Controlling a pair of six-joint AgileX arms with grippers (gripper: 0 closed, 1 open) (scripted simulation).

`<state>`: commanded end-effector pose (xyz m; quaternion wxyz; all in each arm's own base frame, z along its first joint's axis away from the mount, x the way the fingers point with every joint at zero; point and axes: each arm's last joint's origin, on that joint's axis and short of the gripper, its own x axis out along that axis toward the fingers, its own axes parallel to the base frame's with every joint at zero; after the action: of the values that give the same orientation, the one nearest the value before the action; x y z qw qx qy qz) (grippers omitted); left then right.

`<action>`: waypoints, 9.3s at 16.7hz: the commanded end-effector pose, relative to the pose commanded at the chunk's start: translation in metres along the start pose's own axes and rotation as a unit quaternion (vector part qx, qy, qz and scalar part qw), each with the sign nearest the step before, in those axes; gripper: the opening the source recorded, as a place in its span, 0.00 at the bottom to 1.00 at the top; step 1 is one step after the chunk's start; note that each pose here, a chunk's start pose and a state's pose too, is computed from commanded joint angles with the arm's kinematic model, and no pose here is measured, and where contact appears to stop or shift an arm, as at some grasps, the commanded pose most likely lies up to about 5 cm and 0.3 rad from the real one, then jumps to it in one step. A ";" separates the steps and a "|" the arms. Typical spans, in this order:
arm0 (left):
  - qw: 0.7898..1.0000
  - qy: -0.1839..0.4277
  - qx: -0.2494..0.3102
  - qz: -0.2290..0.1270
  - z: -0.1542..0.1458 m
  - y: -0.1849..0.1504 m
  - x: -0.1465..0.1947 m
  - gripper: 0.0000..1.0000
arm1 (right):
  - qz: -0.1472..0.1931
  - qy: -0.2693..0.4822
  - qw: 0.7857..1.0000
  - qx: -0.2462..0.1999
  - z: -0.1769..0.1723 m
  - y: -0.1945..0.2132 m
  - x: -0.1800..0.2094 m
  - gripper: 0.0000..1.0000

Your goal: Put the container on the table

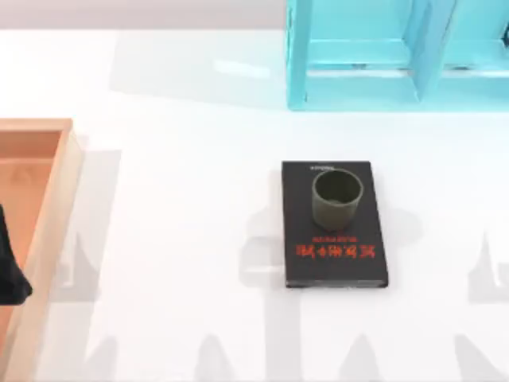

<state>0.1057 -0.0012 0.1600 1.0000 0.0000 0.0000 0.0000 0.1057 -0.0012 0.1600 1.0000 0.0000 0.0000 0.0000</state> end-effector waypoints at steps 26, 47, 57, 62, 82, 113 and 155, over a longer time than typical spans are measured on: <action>0.845 0.509 -0.125 0.106 0.144 -0.153 0.250 1.00 | 0.000 0.000 1.000 0.000 0.000 0.000 0.000 1.00; 0.805 0.594 0.006 -0.007 0.089 -0.395 0.195 1.00 | 0.000 0.000 1.000 0.000 0.000 0.000 0.000 1.00; 0.804 0.594 0.006 -0.007 0.032 -0.398 0.216 1.00 | 0.000 0.000 1.000 0.000 0.000 0.000 0.000 1.00; 0.805 0.594 0.006 -0.007 -0.006 -0.395 0.224 1.00 | 0.000 0.000 1.000 0.000 0.000 0.000 0.000 1.00; 0.805 0.594 0.006 -0.007 -0.007 -0.395 0.224 0.00 | 0.000 0.000 1.000 0.000 0.000 0.000 0.000 1.00; 0.770 0.638 0.007 -0.006 0.066 -0.340 0.236 0.00 | 0.000 0.000 1.000 0.000 0.000 0.000 0.000 1.00; 0.709 0.705 -0.010 -0.020 0.024 -0.242 0.225 0.83 | 0.000 0.000 1.000 0.000 0.000 0.000 0.000 1.00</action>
<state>0.3310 -0.2429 0.1843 0.7093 -0.0100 0.7045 -0.0196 0.1057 -0.0012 0.1600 1.0000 0.0000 0.0000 0.0000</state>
